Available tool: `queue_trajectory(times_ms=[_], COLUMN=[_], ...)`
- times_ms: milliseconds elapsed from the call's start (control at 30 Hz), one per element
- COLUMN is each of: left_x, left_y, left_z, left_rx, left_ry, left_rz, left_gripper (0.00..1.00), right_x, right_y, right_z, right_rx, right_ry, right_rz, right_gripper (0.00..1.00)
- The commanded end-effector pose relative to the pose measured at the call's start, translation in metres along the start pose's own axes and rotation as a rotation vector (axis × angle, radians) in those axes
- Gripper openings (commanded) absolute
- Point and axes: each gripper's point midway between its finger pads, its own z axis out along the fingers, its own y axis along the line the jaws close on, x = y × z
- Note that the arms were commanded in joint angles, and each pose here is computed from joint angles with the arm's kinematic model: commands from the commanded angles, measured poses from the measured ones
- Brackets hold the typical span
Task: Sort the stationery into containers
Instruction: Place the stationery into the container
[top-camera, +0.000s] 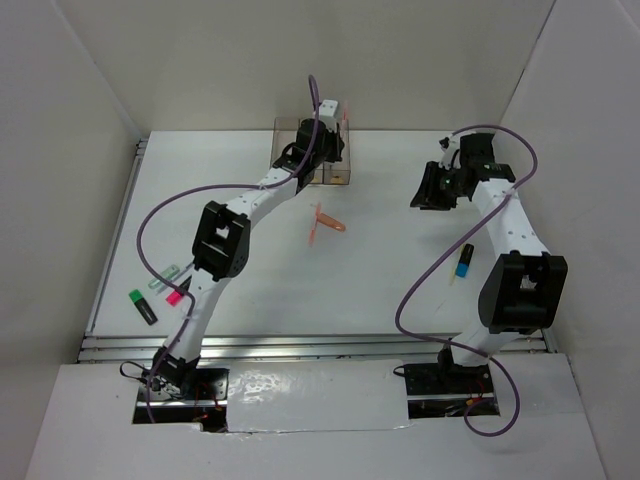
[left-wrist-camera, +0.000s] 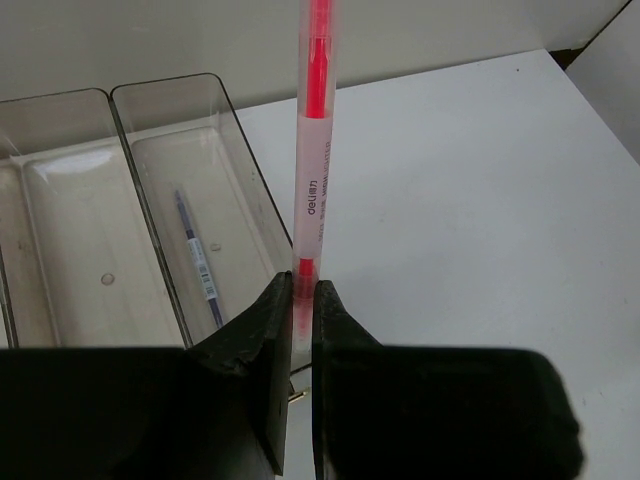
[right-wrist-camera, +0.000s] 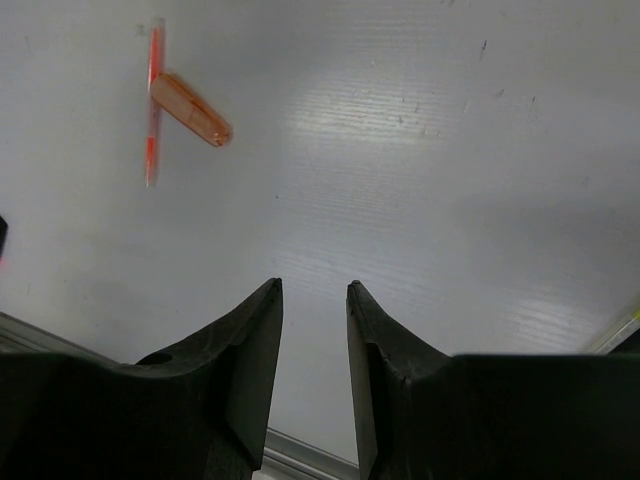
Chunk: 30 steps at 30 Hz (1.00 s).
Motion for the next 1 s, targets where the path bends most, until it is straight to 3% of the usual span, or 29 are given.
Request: queue_trajectory(times_ms=[0,433,567,733,767,967], left_x=[-0.031,0.030,0.034,0.038,0.036,-0.013], left_y=[0.012,0.033,0.039,0.039,0.039,0.026], left_z=[0.012,0.033,0.035,0.034,0.033,0.019], left_rx=[-0.024,-0.042,-0.061,-0.058,-0.059,-0.043], left_ry=[-0.120,-0.014,-0.004,0.014,0.012,-0.062], left_rz=[-0.005,-0.006,-0.001,-0.004,-0.004,0.009], left_gripper=[0.00,0.01,0.07,0.22,0.30,0.57], right_x=[-0.006,-0.006,-0.005,-0.005,-0.006,-0.011], right_y=[0.005,0.004,0.003,0.002,0.001,-0.007], right_z=[-0.014,-0.014,-0.012,-0.013,-0.014,-0.025], right_rx=[-0.024,-0.034,-0.034,-0.024,-0.020,0.035], right_ry=[-0.045,-0.041,-0.039,-0.039,-0.044,-0.086], right_rz=[-0.013,0.000,0.002,0.004,0.004,0.018], right_gripper=[0.39,0.39,0.41,0.53,0.56,0.56])
